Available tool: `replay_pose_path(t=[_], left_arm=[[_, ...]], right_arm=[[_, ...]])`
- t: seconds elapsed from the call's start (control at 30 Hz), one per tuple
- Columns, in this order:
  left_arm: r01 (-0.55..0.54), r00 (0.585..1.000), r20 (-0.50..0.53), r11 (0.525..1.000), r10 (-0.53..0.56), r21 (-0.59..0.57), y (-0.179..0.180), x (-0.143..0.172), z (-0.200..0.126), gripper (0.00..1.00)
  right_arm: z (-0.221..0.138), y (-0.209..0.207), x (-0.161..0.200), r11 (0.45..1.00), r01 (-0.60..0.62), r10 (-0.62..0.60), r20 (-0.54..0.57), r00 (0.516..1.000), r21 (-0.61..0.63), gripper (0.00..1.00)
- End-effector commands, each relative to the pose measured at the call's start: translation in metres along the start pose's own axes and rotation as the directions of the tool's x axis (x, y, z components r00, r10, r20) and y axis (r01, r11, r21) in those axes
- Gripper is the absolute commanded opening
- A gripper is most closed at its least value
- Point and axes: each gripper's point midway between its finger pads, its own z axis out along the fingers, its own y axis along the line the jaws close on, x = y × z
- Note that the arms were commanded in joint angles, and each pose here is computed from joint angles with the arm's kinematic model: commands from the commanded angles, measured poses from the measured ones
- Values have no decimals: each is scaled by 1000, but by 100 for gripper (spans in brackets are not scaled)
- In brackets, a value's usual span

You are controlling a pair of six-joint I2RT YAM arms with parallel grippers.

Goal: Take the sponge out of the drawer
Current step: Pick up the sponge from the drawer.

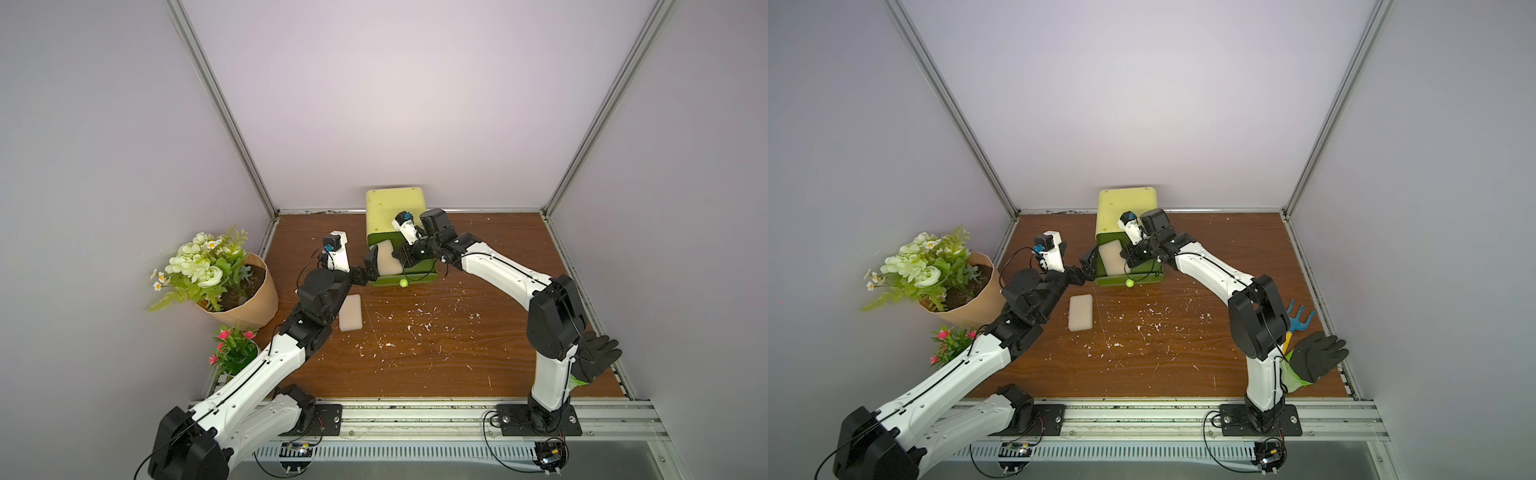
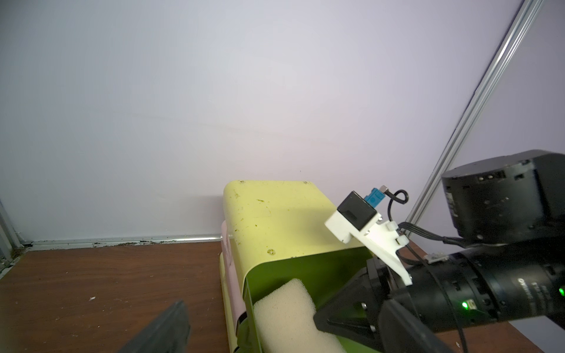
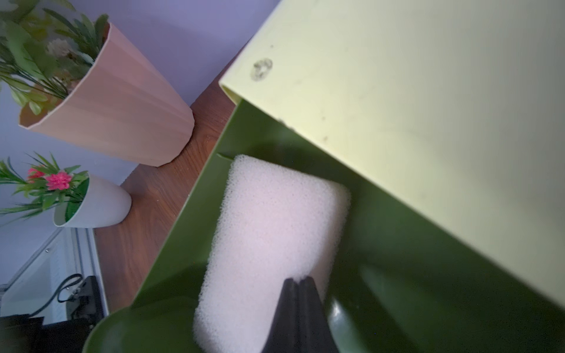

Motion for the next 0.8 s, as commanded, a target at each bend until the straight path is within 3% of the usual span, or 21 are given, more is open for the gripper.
replay_pose_path(t=[0.0,0.5,0.77], left_arm=[[-2,1000,28,1000,2,16,-4,-4,-1,100],[0,998,60,999,-3,52,-9,-7,-5,100],[-1,998,59,996,-5,90,-16,-7,-4,100]], right_arm=[[-23,22,-30,998,46,-40,113,993,-50,0],[-68,41,-48,990,130,-110,262,959,-60,0],[-96,40,-63,988,154,-147,379,914,12,0]])
